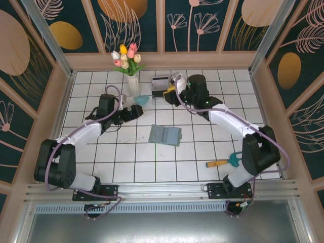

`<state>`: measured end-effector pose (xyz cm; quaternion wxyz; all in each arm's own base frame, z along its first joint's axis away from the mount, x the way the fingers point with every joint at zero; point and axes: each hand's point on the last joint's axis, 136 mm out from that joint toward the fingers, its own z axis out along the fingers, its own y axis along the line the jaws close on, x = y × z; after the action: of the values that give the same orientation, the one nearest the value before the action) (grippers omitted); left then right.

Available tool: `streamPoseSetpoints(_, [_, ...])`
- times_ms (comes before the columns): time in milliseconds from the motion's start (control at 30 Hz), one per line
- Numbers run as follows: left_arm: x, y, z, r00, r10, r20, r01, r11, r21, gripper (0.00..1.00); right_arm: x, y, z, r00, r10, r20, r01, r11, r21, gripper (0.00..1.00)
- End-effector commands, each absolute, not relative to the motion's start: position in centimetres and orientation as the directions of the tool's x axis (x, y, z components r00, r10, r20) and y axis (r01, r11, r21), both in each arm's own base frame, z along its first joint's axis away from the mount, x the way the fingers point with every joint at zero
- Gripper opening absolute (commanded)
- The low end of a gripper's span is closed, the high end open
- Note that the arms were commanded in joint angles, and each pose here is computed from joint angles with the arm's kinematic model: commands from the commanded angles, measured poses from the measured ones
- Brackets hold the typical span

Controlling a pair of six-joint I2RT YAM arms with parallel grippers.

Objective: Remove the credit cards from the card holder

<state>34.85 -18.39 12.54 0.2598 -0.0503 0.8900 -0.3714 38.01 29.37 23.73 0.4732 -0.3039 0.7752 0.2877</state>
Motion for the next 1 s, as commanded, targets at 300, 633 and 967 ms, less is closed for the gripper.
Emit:
streamPoseSetpoints(300, [31.7,-21.8,9.7,-0.918,-0.204,-0.340,0.099,0.712,-0.696,0.89,32.1,26.8,13.8,-0.853,0.304,-0.424,-0.020,0.793,0.609,0.40])
streamPoseSetpoints(633, [29.9,-24.3,7.1,-0.956,-0.180,-0.231,0.018,0.752,-0.659,0.71,27.4,28.5,6.0,-0.938,0.301,-0.171,0.145,0.789,0.598,0.40])
streamPoseSetpoints(967, [29.4,-26.9,5.3,-0.977,-0.154,-0.146,-0.024,0.762,-0.647,0.61,26.7,25.6,2.3,-0.941,0.310,-0.139,0.220,0.868,0.446,0.40])
